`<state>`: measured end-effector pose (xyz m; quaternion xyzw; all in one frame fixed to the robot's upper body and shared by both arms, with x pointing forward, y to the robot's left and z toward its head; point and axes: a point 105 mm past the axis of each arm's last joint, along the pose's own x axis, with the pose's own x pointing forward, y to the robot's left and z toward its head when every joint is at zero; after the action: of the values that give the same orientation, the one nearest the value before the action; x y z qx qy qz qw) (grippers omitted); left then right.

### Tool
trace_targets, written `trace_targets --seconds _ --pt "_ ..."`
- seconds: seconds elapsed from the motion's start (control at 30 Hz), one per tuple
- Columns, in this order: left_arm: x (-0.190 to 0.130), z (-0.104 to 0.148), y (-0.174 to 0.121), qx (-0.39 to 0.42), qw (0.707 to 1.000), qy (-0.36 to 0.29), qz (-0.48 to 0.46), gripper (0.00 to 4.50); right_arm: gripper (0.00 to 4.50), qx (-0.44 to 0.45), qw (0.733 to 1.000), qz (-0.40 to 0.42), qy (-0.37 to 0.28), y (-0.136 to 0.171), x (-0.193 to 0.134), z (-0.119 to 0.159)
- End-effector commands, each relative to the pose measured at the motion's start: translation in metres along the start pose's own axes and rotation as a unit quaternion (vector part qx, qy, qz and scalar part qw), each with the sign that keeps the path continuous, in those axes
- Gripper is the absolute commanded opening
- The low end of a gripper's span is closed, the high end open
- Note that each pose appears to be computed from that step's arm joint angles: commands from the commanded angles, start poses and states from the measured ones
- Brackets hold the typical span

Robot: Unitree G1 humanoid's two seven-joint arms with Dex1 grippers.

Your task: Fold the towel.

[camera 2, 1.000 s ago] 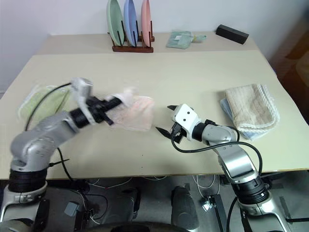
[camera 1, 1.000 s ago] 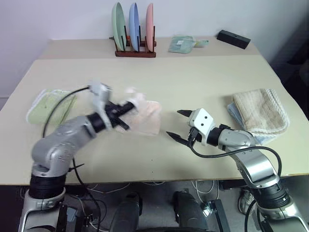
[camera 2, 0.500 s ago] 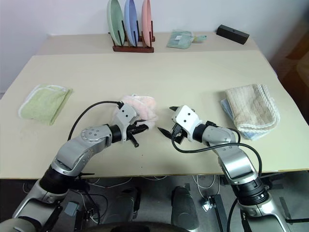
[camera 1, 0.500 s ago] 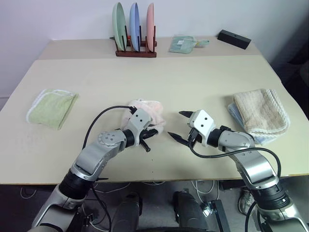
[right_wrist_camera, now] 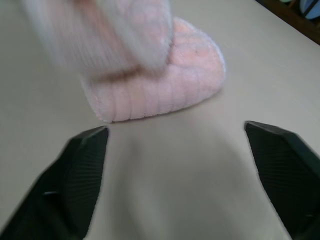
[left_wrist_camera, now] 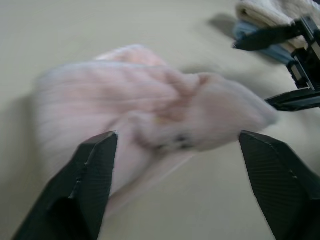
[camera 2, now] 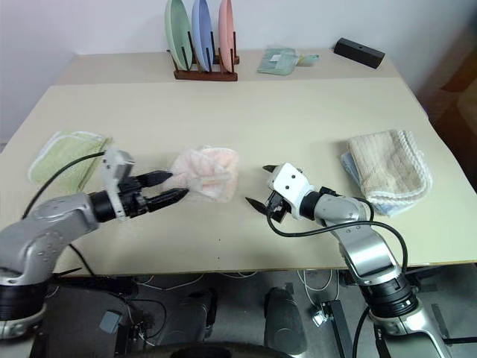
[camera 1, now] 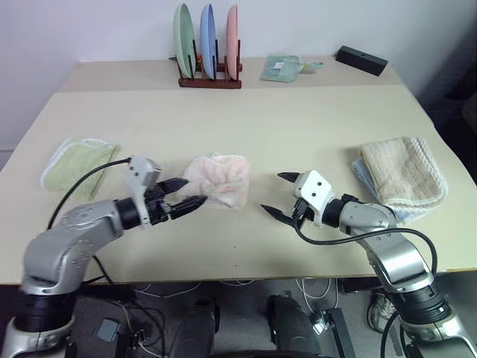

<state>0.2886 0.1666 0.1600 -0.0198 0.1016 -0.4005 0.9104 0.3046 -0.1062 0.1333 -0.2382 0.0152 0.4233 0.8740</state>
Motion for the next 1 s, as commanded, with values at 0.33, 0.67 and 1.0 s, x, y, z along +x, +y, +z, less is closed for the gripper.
trace_targets --seconds 0.33,0.67,1.0 --pt "0.011 0.023 0.021 0.035 0.996 -0.048 0.06 0.0 0.02 0.006 0.996 -0.015 -0.085 -0.014 0.014 0.049" --pt "0.068 -0.008 0.021 0.069 0.997 -0.013 0.043 0.0 0.02 0.095 0.995 0.009 -0.018 0.015 0.096 0.02" --pt "0.059 -0.037 0.033 0.054 0.994 -0.018 0.088 0.0 0.02 0.078 0.996 -0.03 -0.04 0.008 0.09 0.015"
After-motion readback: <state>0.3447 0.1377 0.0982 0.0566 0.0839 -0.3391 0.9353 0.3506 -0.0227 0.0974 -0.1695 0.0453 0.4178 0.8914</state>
